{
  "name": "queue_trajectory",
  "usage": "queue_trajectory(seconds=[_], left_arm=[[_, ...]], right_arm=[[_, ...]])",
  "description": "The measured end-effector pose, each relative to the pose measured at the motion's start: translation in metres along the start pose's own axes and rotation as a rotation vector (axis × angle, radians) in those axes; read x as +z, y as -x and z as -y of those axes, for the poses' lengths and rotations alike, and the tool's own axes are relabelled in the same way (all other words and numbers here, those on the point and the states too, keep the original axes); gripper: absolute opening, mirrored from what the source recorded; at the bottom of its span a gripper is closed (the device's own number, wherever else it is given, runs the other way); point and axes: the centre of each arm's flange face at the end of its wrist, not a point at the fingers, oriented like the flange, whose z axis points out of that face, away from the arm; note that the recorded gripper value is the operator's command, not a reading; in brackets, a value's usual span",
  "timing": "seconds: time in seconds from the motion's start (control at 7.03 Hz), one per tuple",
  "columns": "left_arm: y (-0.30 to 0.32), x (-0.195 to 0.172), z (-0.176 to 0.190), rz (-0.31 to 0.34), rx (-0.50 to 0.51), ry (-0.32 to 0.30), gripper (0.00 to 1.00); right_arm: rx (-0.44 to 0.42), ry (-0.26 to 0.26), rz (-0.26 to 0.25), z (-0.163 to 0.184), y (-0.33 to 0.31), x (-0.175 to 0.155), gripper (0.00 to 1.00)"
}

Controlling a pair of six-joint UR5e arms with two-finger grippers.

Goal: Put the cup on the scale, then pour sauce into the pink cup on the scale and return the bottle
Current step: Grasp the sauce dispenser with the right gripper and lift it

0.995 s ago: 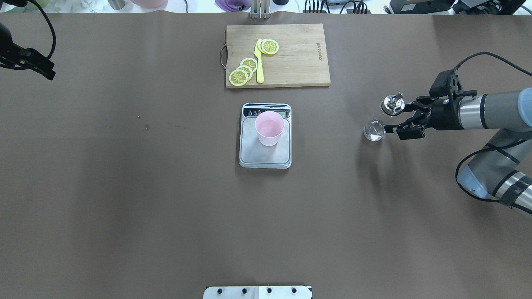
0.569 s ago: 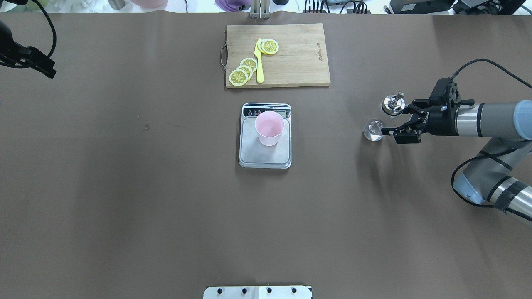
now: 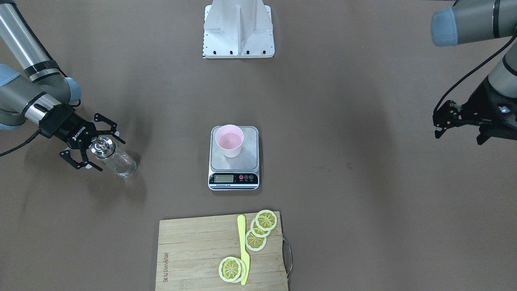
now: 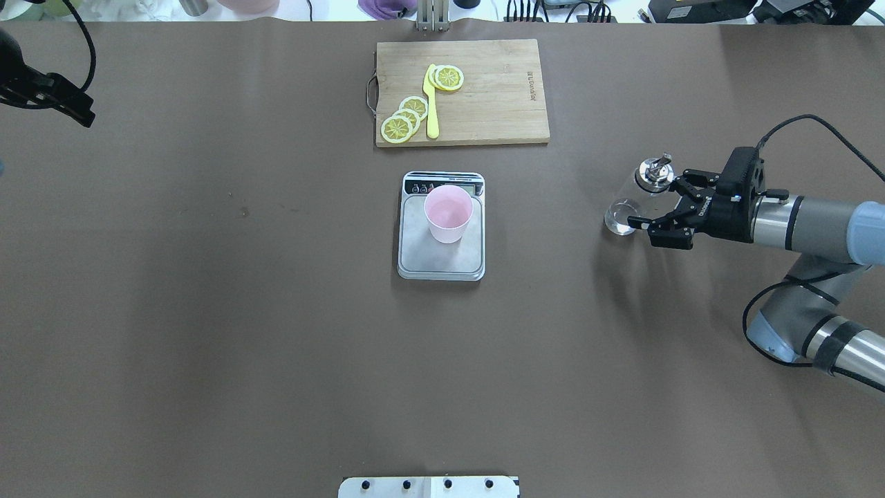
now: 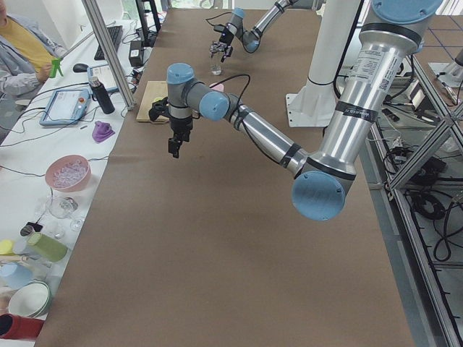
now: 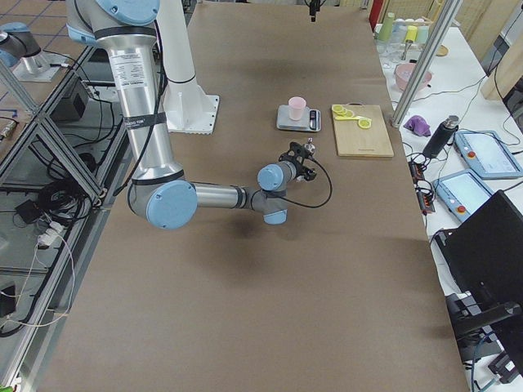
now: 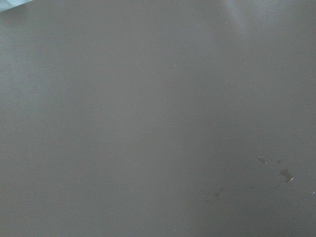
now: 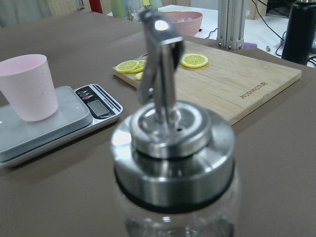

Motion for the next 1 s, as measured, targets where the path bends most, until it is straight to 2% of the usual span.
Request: queue_trajectory(seconds=[0.14, 0.28, 0.43, 0.71, 0.85, 1.0], left_arm=[[-0.002, -0.002, 0.002, 0.002, -0.001, 0.001, 0.97], [-0.002, -0.002, 0.003, 0.004, -0.002, 0.003, 0.97], [-0.002, -0.002, 0.003, 0.004, -0.003, 0.003, 0.97], [-0.002, -0.004, 0.003, 0.006, -0.004, 0.001, 0.97], [-0.001, -0.005, 0.003, 0.007, -0.005, -0.001, 0.97], [-0.001, -0.005, 0.004, 0.007, -0.005, -0.002, 0.97]], right_arm=[[-0.002, -0.019, 0.000, -0.004, 0.008, 0.005, 0.93], [-0.004, -0.032, -0.003, -0.005, 0.011, 0.009, 0.79], [-0.006, -0.046, -0.018, -0.003, 0.011, 0.010, 0.72], [-0.008, -0.081, -0.062, 0.006, 0.006, 0.013, 0.72], [-0.008, -0.096, -0.077, 0.010, 0.005, 0.015, 0.54], [-0.008, -0.105, -0.088, 0.012, 0.004, 0.016, 0.53]])
